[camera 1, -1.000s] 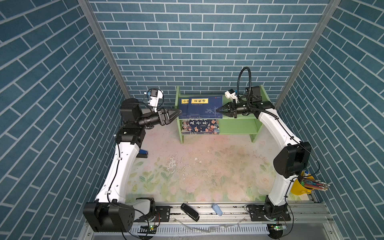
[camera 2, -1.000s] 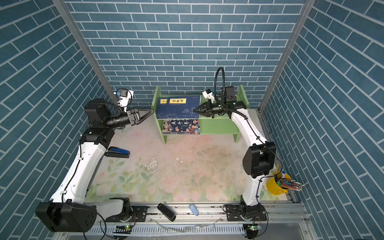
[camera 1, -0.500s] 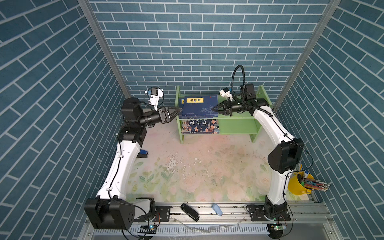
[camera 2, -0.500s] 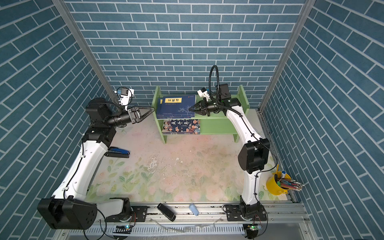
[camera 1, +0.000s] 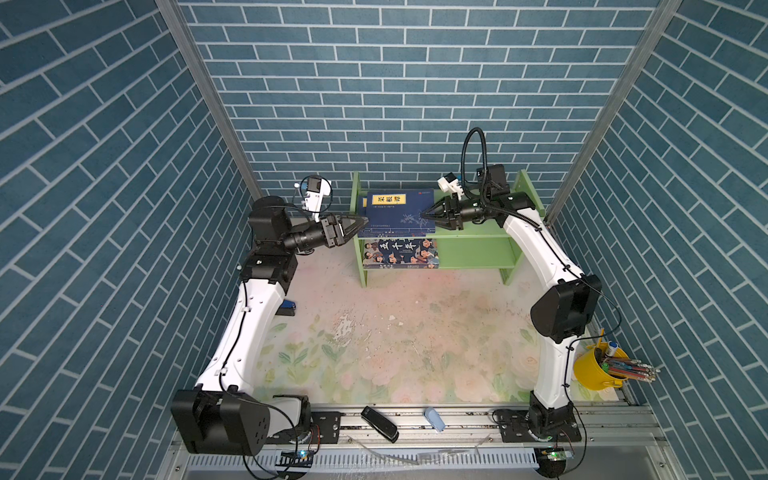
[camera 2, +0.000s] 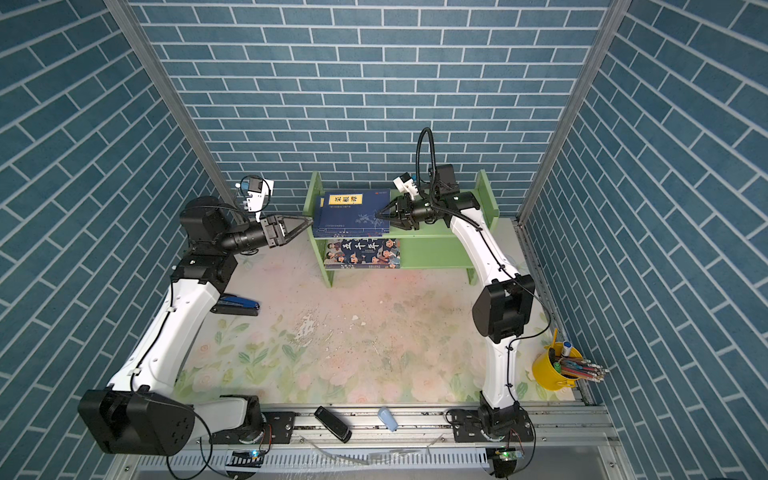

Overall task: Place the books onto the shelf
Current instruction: 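Lower the book onto the stacked books with the right gripper while the left gripper releases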

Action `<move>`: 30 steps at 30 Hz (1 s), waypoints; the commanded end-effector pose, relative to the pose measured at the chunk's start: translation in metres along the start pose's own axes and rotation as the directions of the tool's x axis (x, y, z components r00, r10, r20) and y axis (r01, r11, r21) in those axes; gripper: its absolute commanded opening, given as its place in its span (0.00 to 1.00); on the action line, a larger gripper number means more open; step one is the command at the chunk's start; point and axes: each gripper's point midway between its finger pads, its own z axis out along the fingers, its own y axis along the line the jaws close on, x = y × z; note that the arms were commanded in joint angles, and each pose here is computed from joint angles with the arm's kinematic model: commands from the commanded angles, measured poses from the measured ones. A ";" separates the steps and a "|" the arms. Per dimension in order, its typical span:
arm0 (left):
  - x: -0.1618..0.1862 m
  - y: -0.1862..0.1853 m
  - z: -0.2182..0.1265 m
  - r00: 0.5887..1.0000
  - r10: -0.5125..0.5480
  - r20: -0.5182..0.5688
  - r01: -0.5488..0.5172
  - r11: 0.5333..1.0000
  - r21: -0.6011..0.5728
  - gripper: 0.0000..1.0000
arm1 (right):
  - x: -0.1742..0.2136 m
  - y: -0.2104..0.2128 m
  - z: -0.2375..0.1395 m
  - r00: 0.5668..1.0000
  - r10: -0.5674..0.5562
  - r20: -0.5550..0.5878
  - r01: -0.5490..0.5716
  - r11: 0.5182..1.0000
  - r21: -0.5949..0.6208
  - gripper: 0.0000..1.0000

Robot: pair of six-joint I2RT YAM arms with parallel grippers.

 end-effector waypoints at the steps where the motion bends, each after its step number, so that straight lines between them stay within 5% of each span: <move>1: 0.002 0.001 0.001 0.998 0.058 -0.005 -0.058 0.998 -0.027 0.62 | 0.000 -0.018 -0.001 1.000 -0.024 0.005 0.024 0.995 0.094 0.47; 13: 0.016 0.019 -0.008 0.968 0.230 -0.103 -0.247 0.948 -0.199 0.63 | -0.014 -0.025 -0.022 0.988 -0.126 0.089 0.094 0.948 0.304 0.56; 21: 0.039 0.054 -0.020 0.868 0.400 -0.296 -0.489 0.792 -0.366 0.63 | -0.015 0.003 -0.032 0.961 -0.240 0.140 0.191 0.937 0.293 0.56; 30: 0.049 0.085 -0.020 0.812 0.450 -0.372 -0.579 0.700 -0.417 0.66 | -0.017 0.021 -0.037 0.944 -0.272 0.187 0.218 0.939 0.266 0.52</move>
